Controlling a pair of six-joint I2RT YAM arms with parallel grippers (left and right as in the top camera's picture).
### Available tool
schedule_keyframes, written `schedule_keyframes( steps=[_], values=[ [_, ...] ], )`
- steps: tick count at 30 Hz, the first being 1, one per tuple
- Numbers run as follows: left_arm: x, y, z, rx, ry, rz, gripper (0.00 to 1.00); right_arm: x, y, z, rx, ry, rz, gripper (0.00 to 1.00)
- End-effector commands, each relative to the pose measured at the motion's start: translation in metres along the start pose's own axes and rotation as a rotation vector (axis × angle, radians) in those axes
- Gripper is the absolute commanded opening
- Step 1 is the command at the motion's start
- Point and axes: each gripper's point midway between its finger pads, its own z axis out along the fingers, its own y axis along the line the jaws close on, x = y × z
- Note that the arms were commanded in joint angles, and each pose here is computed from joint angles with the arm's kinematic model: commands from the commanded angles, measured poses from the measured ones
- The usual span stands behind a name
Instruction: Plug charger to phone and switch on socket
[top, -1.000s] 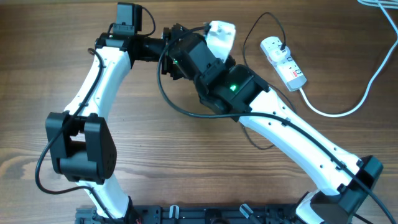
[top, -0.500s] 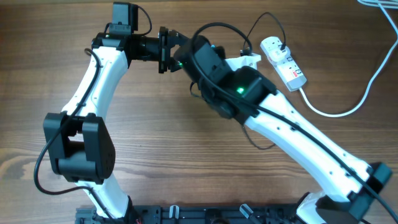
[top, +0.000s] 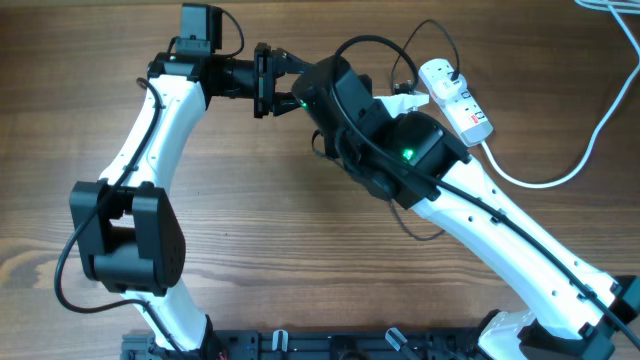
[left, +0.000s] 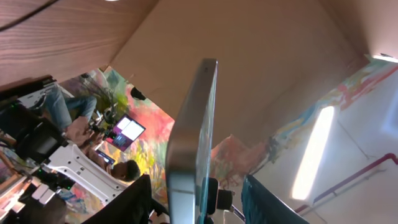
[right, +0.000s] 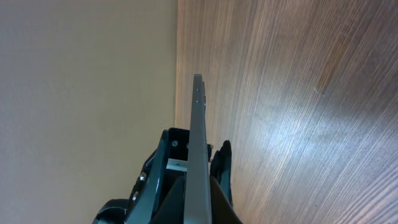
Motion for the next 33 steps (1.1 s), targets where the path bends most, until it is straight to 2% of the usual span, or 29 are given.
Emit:
schedule_keyframes(
  steps=[1, 17, 18, 24, 26, 27, 30, 31, 33],
  values=[
    [0.018, -0.008, -0.001, 0.012, 0.037, 0.031, 0.47, 0.002, 0.009, -0.002, -0.023, 0.005, 0.027, 0.05],
    [0.014, -0.006, 0.001, 0.0, 0.011, 0.036, 0.46, 0.001, 0.005, 0.016, -0.022, -0.043, 0.012, 0.05],
    [0.013, -0.006, 0.001, 0.0, 0.008, 0.036, 0.45, 0.001, 0.005, 0.016, -0.019, -0.043, 0.01, 0.05],
    [0.011, -0.005, 0.001, -0.003, -0.004, 0.036, 0.24, 0.006, 0.001, 0.016, 0.001, -0.017, 0.007, 0.04],
    [0.011, -0.005, 0.001, -0.003, -0.004, 0.036, 0.16, 0.01, -0.001, 0.016, 0.012, 0.006, 0.007, 0.12],
    [0.011, -0.005, 0.001, -0.004, -0.007, 0.036, 0.07, 0.012, -0.002, 0.016, 0.017, 0.017, 0.007, 0.15],
    [0.009, -0.005, 0.001, -0.006, -0.018, 0.036, 0.04, 0.012, -0.004, 0.016, 0.023, 0.017, 0.003, 0.17],
    [0.007, -0.005, 0.001, -0.008, -0.026, 0.037, 0.04, 0.012, -0.003, 0.016, 0.022, 0.017, -0.014, 0.21],
    [0.0, -0.006, 0.0, -0.012, -0.067, 0.06, 0.04, 0.005, 0.003, 0.01, -0.007, -0.008, -0.089, 0.46]
  ],
)
